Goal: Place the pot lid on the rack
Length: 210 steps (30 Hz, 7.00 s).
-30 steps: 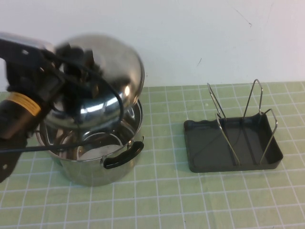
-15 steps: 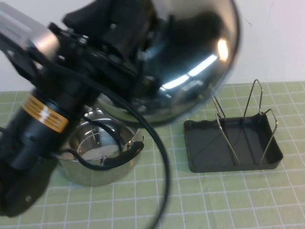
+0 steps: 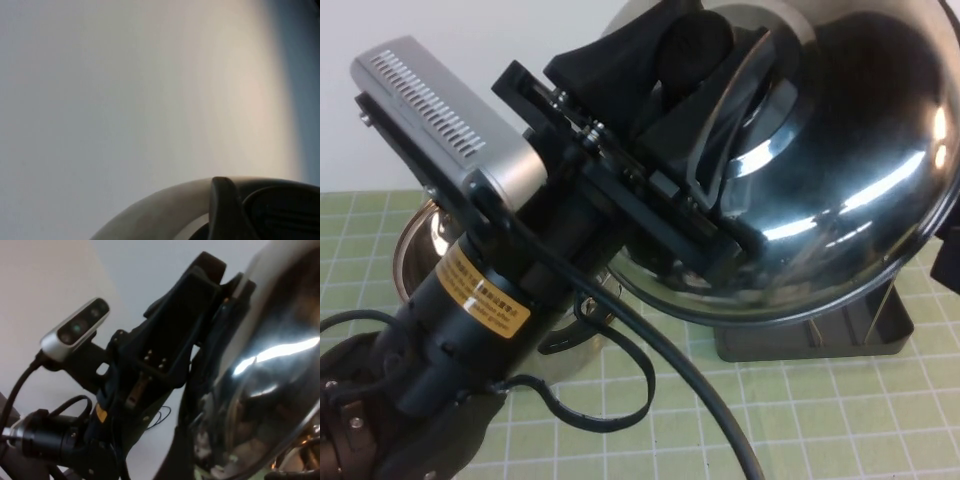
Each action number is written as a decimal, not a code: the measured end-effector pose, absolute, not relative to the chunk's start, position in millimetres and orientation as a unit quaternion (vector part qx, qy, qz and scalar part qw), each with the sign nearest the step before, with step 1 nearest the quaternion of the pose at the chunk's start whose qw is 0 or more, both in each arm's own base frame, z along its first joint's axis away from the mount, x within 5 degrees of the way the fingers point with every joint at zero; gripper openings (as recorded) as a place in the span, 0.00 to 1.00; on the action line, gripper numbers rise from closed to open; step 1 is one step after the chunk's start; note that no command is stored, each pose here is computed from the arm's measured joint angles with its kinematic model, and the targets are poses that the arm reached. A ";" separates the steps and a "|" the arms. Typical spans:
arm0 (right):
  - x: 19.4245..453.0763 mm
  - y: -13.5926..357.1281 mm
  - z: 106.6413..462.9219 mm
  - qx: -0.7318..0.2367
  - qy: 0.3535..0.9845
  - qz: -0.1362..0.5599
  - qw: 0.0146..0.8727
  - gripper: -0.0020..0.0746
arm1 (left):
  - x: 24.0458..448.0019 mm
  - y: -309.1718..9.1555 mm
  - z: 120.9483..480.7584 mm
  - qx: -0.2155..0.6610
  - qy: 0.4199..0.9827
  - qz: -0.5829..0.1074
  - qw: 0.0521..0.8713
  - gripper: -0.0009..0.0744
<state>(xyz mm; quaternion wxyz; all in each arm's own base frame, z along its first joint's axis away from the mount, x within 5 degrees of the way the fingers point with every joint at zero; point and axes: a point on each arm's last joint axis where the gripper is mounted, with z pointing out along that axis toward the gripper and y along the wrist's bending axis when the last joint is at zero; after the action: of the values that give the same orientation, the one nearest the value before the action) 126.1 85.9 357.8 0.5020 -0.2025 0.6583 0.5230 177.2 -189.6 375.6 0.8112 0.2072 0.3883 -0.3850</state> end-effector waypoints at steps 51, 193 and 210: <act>289.4 89.4 298.6 -0.227 0.737 0.409 0.487 0.13 | 170.0 -168.6 322.9 0.220 0.771 -0.285 0.526 0.03; 57.7 31.4 260.3 -0.338 0.781 0.014 0.525 0.03 | 52.3 -2.5 177.2 -0.055 0.796 -0.070 0.598 0.01; 57.7 31.6 260.3 -0.337 0.781 0.016 0.525 0.03 | 52.3 -2.3 177.2 -0.031 0.798 -0.050 0.600 0.01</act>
<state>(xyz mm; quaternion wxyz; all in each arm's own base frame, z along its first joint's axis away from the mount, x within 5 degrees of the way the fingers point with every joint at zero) 57.7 31.6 260.3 0.5254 -0.3369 0.7812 0.0155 52.3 -2.3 177.2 0.6004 -0.0313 0.7975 -0.0495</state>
